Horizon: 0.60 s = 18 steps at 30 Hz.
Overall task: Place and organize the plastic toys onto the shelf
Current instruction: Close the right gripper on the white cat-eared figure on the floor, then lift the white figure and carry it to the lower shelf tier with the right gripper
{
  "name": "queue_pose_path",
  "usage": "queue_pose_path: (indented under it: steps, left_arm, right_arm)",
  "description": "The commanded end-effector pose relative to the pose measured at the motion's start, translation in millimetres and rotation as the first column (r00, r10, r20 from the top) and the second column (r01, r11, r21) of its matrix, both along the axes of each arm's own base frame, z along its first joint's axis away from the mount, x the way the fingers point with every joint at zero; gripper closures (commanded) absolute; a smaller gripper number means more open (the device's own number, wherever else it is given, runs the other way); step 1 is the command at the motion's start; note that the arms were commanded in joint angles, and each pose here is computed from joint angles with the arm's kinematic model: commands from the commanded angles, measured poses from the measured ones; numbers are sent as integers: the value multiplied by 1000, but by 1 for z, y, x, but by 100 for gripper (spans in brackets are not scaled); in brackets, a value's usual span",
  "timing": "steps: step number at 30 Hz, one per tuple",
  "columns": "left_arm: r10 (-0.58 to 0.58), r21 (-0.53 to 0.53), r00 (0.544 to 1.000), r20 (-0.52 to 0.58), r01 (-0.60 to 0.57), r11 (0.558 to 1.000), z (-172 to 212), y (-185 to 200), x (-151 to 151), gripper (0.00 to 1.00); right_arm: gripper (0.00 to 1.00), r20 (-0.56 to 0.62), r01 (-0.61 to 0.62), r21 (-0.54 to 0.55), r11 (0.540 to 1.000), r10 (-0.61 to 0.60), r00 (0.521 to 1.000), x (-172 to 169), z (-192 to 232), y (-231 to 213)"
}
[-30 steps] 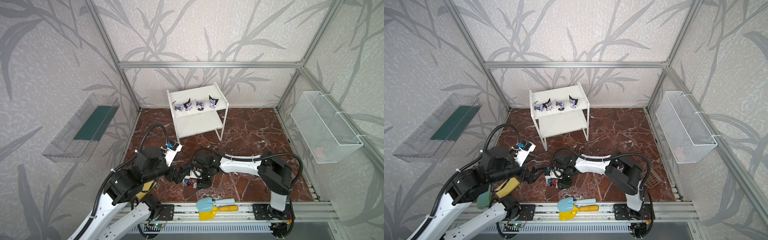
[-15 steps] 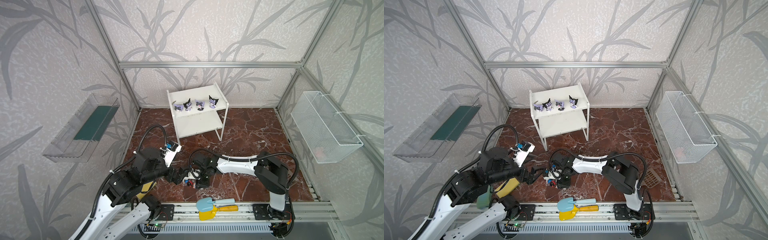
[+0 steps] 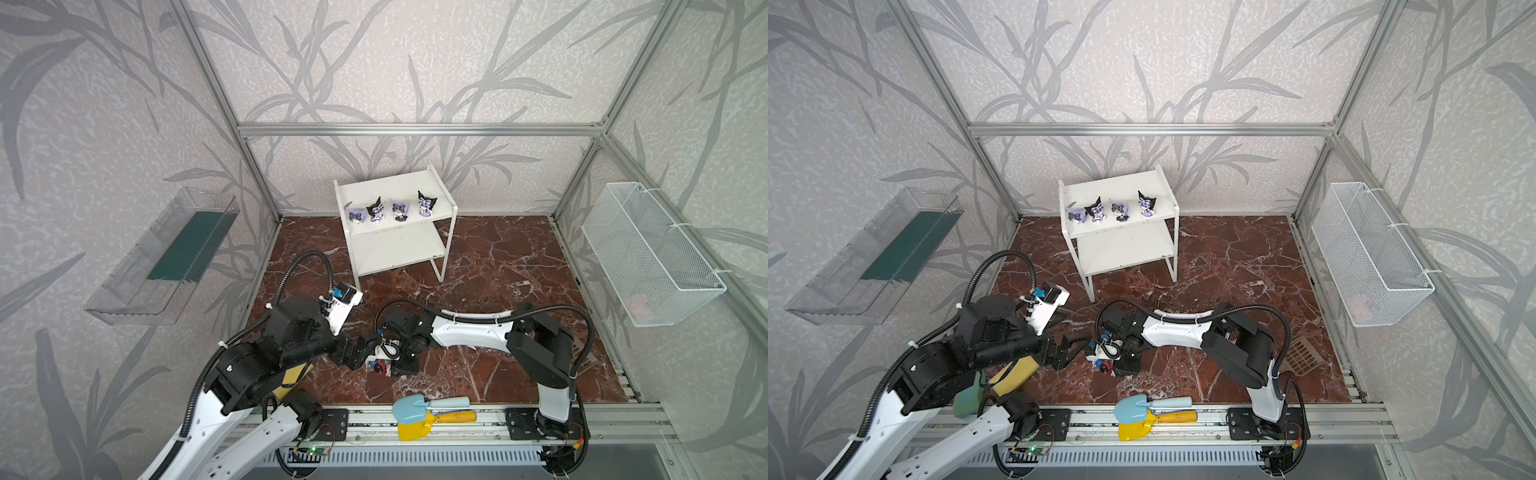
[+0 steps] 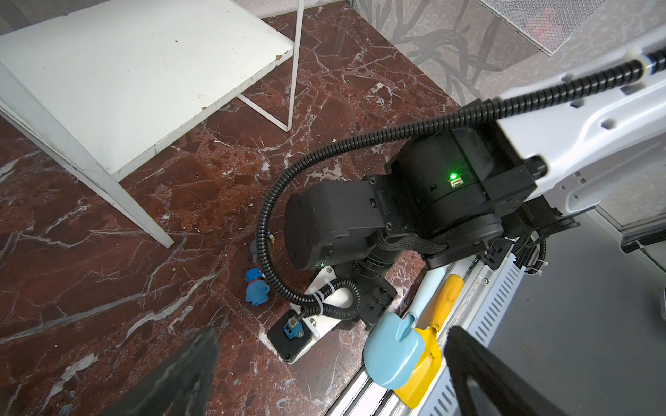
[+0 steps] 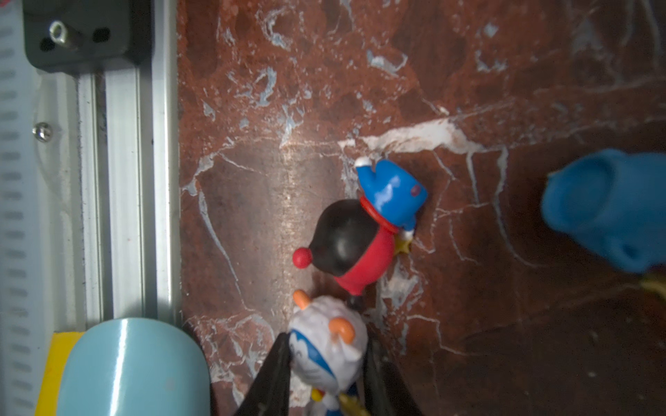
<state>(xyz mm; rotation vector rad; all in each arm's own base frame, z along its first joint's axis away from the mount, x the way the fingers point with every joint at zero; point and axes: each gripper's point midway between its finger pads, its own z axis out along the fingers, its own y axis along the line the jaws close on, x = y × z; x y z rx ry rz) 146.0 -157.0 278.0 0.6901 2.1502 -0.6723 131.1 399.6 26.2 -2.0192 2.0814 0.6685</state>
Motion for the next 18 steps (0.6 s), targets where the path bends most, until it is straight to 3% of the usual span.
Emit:
queue_pose_path:
  steps: [1,11,16,18]
  left_arm:
    - [24,10,999,24,-25,1000,-2,4,4,1]
    - [200,54,967,157,-211,976,-3,30,32,1]
    - [263,47,940,218,-279,959,-7,38,45,1]
    - [282,47,929,241,-302,952,-8,42,49,1]
  right_arm:
    - [77,36,30,84,996,-33,999,3,19,8]
    - [79,89,171,369,913,-219,972,32,77,23]
    - [79,136,218,534,817,-337,932,57,124,27]
    - [79,151,259,611,748,-431,890,75,144,28]
